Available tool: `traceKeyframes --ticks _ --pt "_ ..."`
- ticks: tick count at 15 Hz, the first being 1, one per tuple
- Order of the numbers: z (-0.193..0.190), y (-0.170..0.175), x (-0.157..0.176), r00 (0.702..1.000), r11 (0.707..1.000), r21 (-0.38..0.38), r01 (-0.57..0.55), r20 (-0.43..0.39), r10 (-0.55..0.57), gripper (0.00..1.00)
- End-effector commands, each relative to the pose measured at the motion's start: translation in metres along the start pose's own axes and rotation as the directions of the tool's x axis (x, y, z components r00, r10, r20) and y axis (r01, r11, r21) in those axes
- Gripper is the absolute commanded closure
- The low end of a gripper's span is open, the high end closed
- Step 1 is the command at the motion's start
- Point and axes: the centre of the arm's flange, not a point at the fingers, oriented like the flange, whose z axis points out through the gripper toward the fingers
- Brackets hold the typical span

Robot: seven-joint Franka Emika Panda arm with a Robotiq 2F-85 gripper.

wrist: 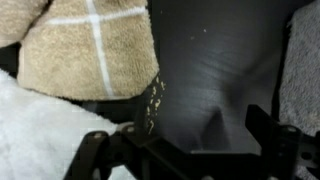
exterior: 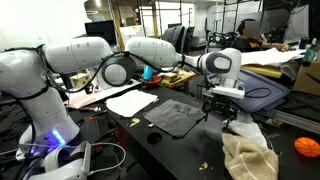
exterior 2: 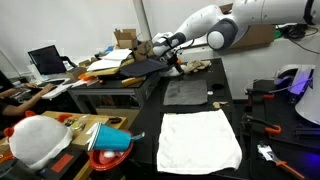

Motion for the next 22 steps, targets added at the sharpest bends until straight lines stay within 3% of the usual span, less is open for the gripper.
traceKeyframes --ticks 1,4,9,16,20,22 --pt "-0.006 -0.047 -0.065 0.996 1.000 -0.008 -0.007 0.085 0.008 0.00" --pt "-0.012 -0.043 -0.073 0.992 0.996 -0.061 -0.063 0.107 0.070 0.00" --pt "0.005 -0.044 -0.046 0.966 0.967 -0.101 -0.234 0.092 0.243 0.00" --pt "0.035 -0.043 -0.038 0.861 0.859 -0.210 -0.467 0.115 0.496 0.00" --pt "0.041 -0.028 -0.050 0.788 0.788 -0.290 -0.543 0.150 0.598 0.00" --pt "0.045 -0.024 -0.054 0.765 0.765 -0.310 -0.564 0.152 0.626 0.00"
